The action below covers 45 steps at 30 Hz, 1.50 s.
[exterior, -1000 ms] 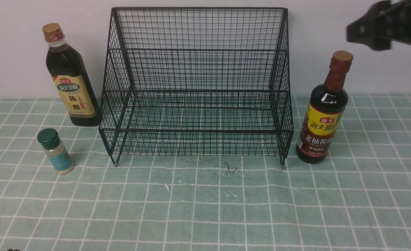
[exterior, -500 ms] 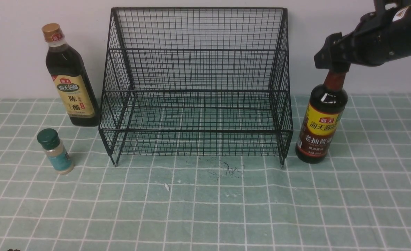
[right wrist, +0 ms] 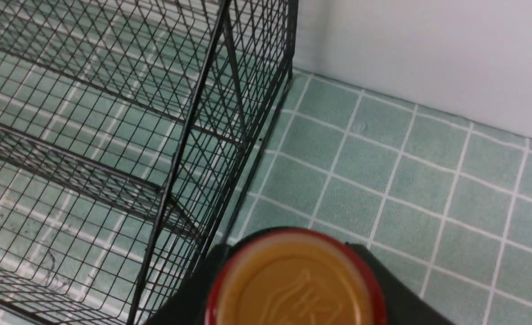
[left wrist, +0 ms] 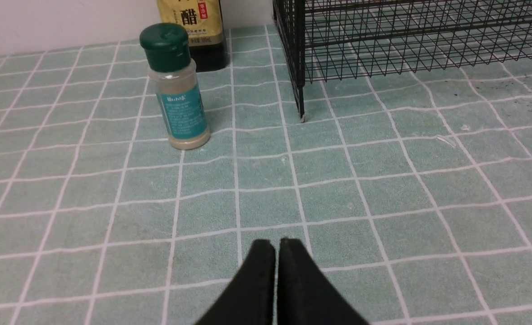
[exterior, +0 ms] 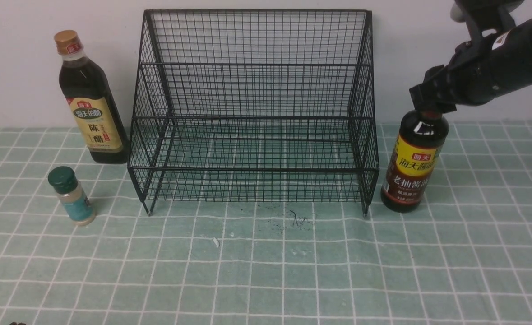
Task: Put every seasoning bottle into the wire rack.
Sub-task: Use the right arm to grab the condiment bottle closest to it, then use the right arm to put the condiment bottle back on the shelf
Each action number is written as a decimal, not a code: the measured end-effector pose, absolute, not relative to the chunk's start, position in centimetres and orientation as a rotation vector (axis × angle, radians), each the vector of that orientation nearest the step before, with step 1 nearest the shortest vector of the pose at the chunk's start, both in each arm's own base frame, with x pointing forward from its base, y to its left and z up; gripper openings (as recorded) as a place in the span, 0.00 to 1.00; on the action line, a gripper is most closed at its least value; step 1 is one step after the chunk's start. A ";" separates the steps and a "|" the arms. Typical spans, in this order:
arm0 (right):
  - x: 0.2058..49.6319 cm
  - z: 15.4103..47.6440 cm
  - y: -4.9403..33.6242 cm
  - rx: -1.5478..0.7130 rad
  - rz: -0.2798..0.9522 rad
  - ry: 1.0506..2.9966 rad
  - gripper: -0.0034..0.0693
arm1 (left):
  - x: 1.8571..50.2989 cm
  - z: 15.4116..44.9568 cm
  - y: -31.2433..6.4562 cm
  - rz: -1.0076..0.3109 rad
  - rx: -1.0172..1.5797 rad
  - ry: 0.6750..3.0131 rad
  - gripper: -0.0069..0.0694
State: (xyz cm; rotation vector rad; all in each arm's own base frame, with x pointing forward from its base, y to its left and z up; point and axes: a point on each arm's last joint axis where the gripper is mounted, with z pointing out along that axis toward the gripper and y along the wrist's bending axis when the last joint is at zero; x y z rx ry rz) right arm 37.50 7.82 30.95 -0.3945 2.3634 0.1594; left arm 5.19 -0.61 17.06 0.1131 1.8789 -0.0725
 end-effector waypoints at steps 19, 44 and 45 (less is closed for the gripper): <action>32.5 36.7 6.8 -0.440 0.119 2.315 0.43 | 5.2 17.1 -0.6 -0.072 0.113 1.879 0.08; 28.9 46.6 8.5 -0.580 0.389 2.094 0.43 | 5.2 17.1 -0.6 -0.072 0.113 1.879 0.08; 28.9 46.6 8.6 -0.579 0.401 2.089 0.43 | 5.2 17.1 -0.6 -0.072 0.113 1.879 0.08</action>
